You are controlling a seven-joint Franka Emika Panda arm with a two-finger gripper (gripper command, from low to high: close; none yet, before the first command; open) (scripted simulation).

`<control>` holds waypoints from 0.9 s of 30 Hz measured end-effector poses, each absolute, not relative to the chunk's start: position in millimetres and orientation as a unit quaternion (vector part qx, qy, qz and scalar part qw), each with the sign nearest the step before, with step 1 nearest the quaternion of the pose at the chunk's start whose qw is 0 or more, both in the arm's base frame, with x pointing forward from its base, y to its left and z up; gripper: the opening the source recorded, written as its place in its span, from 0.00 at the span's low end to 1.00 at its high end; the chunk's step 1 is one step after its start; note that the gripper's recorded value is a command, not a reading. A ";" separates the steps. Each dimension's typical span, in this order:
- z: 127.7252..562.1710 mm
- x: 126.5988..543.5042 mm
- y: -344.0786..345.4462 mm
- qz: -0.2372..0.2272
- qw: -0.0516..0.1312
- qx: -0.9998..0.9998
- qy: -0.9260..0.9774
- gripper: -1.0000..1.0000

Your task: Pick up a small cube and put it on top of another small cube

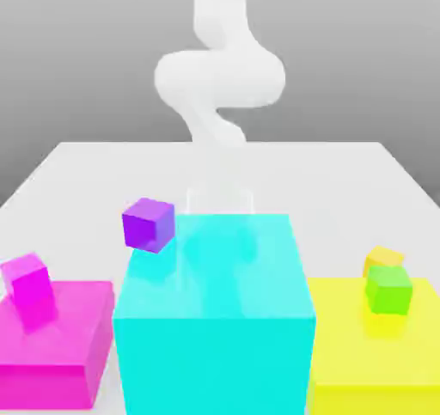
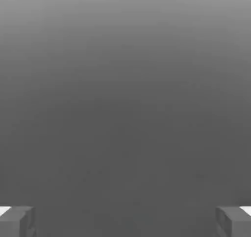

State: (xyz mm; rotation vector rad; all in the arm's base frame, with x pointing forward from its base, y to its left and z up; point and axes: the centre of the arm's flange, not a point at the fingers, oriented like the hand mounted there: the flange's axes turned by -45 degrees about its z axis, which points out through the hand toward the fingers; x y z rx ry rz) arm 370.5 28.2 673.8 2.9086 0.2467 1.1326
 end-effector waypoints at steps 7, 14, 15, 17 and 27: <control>561.0 405.5 120.9 0.280 0.021 0.902 0.327 0.50; 446.3 388.8 210.6 0.198 0.027 0.806 0.557 0.50; 430.0 382.6 222.1 0.186 0.027 0.787 0.587 0.50; 397.7 367.7 243.5 0.163 0.026 0.745 0.646 0.50; 248.9 253.4 309.1 0.045 0.011 0.469 0.882 0.50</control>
